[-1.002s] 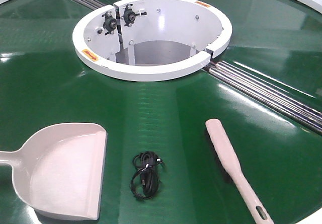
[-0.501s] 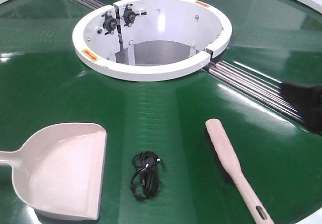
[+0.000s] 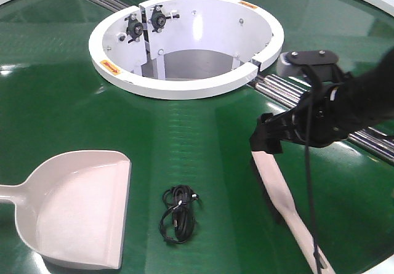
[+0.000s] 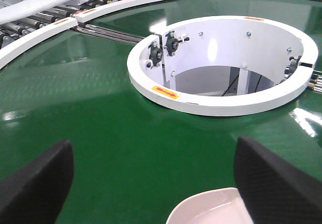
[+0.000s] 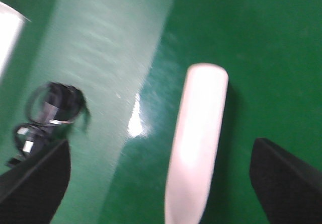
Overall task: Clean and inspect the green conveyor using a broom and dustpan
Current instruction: 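Reach the right gripper down and grasp the beige brush handle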
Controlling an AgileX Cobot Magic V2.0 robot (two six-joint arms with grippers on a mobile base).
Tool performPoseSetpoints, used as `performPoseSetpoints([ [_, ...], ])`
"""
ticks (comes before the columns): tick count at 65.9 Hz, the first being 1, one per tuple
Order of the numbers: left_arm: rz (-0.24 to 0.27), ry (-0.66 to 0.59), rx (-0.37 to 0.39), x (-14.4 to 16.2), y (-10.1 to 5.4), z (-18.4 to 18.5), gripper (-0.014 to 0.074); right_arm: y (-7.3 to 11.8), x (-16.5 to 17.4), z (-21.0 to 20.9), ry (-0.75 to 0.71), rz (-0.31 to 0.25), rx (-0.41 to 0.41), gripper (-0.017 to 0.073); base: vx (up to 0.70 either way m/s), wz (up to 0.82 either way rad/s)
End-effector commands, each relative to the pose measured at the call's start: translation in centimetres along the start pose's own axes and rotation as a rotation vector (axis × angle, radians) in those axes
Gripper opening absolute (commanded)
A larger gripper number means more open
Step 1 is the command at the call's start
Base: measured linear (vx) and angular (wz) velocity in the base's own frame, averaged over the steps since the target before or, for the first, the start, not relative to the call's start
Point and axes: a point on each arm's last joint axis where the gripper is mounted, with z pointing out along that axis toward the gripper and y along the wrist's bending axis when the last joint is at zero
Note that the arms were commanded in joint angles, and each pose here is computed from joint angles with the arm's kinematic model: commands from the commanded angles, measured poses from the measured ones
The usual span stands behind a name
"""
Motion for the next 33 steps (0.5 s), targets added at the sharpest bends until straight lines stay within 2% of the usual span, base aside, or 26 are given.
performPoseSetpoints([
  [1,0.002,-0.085,-0.004,-1.5,0.1,-0.4,0.0594,-0.3,-1.5,-0.4,0.025,0.004,0.048,0.0657,0.0,0.0],
  [10,0.002,-0.079,-0.003,-1.4,0.1,-0.4,0.0594,-0.7,-2.4,0.9,0.111,0.0,0.076,0.0649,0.0,0.0],
  [33,0.004,-0.078,-0.003,-1.4,0.1,-0.4,0.0594,-1.3,-2.5,5.0,0.216,0.005,0.079,0.0628,0.0,0.0],
])
